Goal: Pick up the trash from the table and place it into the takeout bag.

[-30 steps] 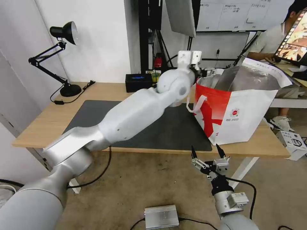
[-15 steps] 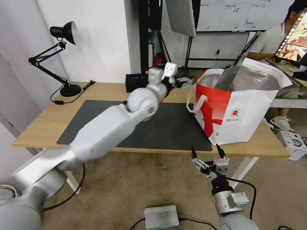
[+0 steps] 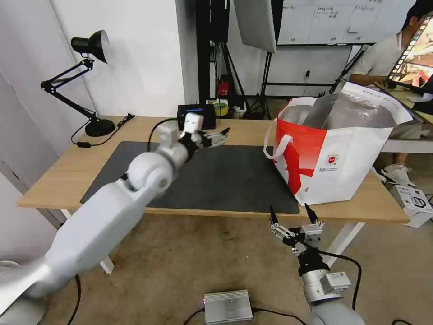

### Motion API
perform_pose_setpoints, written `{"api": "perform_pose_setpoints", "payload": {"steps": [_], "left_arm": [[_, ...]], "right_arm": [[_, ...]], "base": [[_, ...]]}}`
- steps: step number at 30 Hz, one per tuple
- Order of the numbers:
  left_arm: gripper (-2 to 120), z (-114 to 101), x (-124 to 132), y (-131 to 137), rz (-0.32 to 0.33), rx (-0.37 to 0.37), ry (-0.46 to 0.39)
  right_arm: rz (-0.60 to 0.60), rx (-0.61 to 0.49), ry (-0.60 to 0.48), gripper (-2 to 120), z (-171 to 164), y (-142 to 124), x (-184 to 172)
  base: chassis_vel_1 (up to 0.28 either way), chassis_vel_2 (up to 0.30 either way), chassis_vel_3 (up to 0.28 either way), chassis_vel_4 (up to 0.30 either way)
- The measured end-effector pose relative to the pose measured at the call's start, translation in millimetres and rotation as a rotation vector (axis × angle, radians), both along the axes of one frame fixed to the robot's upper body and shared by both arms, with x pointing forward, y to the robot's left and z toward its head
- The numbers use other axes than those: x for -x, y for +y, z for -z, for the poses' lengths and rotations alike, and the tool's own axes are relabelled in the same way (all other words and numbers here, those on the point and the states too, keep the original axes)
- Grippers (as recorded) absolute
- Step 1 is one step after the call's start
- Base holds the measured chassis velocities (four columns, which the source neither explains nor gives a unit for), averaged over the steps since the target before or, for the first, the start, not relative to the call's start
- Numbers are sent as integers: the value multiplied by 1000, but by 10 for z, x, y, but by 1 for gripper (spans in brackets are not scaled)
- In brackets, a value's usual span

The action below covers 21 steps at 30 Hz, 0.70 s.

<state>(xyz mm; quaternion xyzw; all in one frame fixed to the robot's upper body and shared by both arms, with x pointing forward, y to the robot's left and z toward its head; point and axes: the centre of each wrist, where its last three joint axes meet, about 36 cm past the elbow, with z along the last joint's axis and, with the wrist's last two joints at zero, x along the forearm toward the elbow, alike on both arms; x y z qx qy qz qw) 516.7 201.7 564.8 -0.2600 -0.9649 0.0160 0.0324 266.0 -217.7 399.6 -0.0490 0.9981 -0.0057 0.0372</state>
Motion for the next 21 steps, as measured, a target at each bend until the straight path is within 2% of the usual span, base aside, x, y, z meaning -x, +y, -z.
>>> {"api": "perform_pose_setpoints", "payload": {"steps": [2, 7, 11, 21], "left_arm": [[100, 68, 113, 144, -29, 9, -2], [100, 190, 331, 250, -61, 25, -1], [100, 518, 743, 407, -113, 37, 5], [100, 701, 1182, 610, -196, 44, -9]], "right_arm": [[0, 0, 0, 100, 0, 0, 0], [0, 0, 0, 100, 0, 0, 0], [0, 0, 0, 100, 0, 0, 0], [0, 0, 0, 100, 0, 0, 0]], "base": [[0, 0, 0, 0], [0, 0, 0, 0], [0, 0, 0, 0], [0, 0, 0, 0]]}}
